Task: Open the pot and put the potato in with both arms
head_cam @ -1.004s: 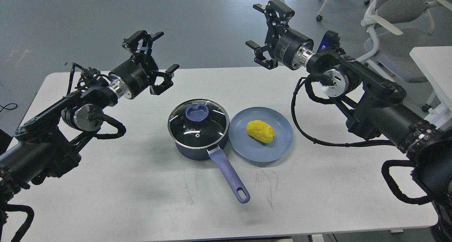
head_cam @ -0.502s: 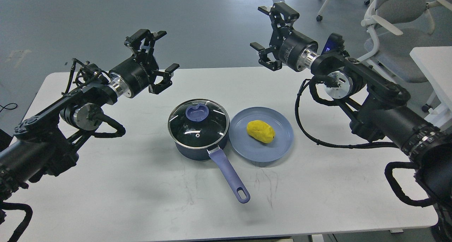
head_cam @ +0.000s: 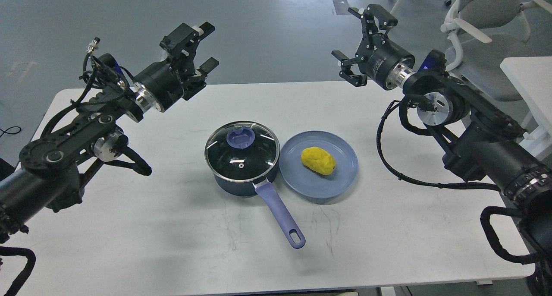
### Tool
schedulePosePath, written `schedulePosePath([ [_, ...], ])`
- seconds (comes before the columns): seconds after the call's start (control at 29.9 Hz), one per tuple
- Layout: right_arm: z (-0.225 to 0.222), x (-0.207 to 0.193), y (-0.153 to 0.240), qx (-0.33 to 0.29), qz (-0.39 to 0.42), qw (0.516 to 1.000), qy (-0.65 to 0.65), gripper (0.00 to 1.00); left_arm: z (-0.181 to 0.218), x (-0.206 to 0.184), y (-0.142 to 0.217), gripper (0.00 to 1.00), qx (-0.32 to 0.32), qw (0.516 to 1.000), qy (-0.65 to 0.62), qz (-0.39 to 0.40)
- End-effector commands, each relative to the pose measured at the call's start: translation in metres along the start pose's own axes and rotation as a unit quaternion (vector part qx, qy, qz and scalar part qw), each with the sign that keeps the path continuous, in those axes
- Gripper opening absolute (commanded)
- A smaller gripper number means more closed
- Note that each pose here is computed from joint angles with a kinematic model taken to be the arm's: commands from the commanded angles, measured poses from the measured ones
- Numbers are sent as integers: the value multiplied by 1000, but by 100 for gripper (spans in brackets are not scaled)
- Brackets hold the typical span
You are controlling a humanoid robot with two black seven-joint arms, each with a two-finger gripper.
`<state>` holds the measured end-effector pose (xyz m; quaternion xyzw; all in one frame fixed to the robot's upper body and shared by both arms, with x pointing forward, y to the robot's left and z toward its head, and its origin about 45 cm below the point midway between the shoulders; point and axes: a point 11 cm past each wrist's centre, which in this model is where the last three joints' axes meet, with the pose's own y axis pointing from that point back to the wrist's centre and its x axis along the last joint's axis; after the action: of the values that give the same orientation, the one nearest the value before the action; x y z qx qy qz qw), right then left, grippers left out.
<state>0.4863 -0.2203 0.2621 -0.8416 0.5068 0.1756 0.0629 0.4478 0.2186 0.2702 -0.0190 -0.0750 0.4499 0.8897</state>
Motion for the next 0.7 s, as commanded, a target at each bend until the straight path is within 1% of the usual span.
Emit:
schedulePosePath([
  [0.0,9,6,5,-5,9,1000,-8,100,1,5,1,98,1,1000,-8,9],
  [0.1,14,8,7,-9,11,1000,-11,100,2,11,4,98,3,1000,-9,18],
  [0.13,16,9,8,-11,11,1000,-12,100,3,21,11,98,7,999,-15,29],
  [0.23,17,10,9,-12,12,1000,-13,100,9,37,20,98,4,999,-21,43],
  [0.37,14,20,15,-11,23,1000,-7,100,17,38,21,98,-27,997,-48,47],
  [0.4,15,23,17,-11,26,1000,-6,100,17,39,21,98,-25,995,-79,52],
  [0.47,15,30,22,-11,34,999,-7,100,18,36,19,98,-20,988,-149,46],
  [0.5,12,35,25,-7,40,999,-8,100,24,24,15,98,-27,980,-195,27],
  [0.54,12,35,25,-7,40,999,-8,100,24,24,15,98,-28,980,-195,27],
  [0.6,6,47,32,1,53,999,-9,100,39,4,12,98,-52,957,-284,-2],
  [0.67,1,53,36,5,60,998,-7,100,46,-14,10,98,-72,937,-340,-28],
])
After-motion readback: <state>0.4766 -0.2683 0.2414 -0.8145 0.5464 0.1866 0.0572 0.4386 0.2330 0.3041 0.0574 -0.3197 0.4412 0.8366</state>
